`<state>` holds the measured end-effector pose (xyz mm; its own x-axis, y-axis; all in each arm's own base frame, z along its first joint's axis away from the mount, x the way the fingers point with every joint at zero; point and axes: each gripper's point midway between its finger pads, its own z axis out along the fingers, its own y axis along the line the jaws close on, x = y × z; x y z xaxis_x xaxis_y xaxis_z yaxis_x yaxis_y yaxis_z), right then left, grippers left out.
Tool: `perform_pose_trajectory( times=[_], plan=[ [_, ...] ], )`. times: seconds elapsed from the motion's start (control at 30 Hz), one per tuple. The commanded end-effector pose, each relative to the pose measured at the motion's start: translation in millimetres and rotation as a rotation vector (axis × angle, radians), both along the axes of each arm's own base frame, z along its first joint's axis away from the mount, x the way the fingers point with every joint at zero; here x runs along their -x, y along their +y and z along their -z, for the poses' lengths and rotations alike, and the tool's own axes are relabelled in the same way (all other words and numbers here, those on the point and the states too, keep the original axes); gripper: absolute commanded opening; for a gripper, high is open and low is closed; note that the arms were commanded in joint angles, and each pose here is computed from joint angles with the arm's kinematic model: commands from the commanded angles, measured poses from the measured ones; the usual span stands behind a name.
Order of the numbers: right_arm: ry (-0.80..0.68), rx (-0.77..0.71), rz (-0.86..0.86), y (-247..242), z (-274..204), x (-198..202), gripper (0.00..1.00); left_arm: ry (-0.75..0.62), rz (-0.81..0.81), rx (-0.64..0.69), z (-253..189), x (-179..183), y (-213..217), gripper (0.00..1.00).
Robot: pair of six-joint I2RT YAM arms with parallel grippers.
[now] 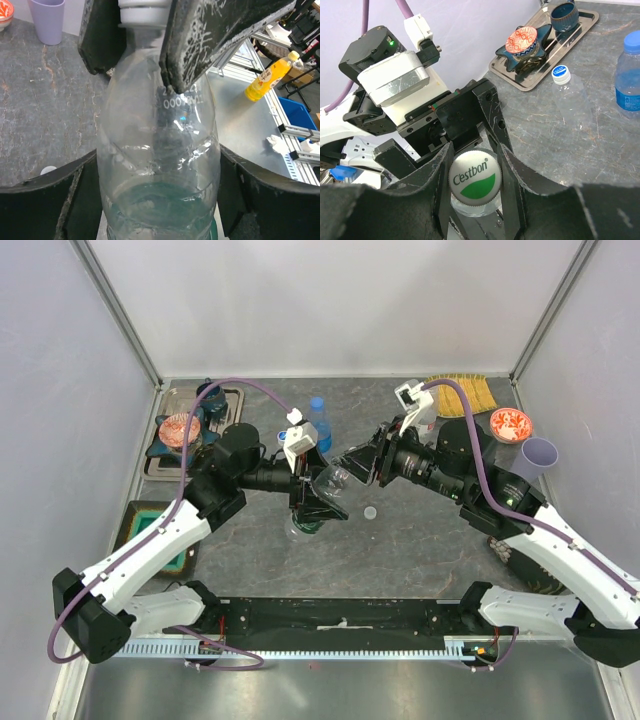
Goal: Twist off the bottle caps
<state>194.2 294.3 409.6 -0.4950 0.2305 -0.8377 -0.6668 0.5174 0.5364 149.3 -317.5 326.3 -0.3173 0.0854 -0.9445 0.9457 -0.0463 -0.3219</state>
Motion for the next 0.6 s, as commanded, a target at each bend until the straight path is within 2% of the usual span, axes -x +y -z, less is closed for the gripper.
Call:
perform_pose_trajectory(
  times=[0.0,0.23,0.27,0.33,0.37,0.47,0.57],
  plan=[
    [-0.050,-0.090,-0.011,-0.7,-33.9,4.0,0.00,-0.080,-0.004,0.010,-6.2,-3.5,-0.5,0.79],
    [-0.051,-0.084,-0.010,-3.8,-30.1,6.1,0.00,-0.088,-0.009,0.008,-4.4,-4.4,-0.2,0.57],
    [-0.049,-0.076,-0.004,-4.3,-28.4,5.0,0.17,-0.092,-0.017,0.010,-5.1,-5.4,0.1,0.54],
    [-0.056,-0.066,0.008,-6.9,-28.4,3.5,0.43,-0.103,-0.043,0.011,-6.4,-8.8,0.9,0.50],
    [-0.060,-0.059,0.029,-10.3,-29.8,1.6,0.63,-0.106,-0.059,0.009,-6.3,-11.7,1.3,0.48],
    [-0.072,-0.047,0.074,-18.3,-35.8,-2.8,0.82,-0.132,-0.132,0.002,-7.4,-22.1,1.7,0.44],
    [-0.073,-0.056,0.148,-27.1,-41.6,-11.9,0.88,-0.179,-0.228,-0.015,-8.0,-33.6,0.6,0.43]
  ],
)
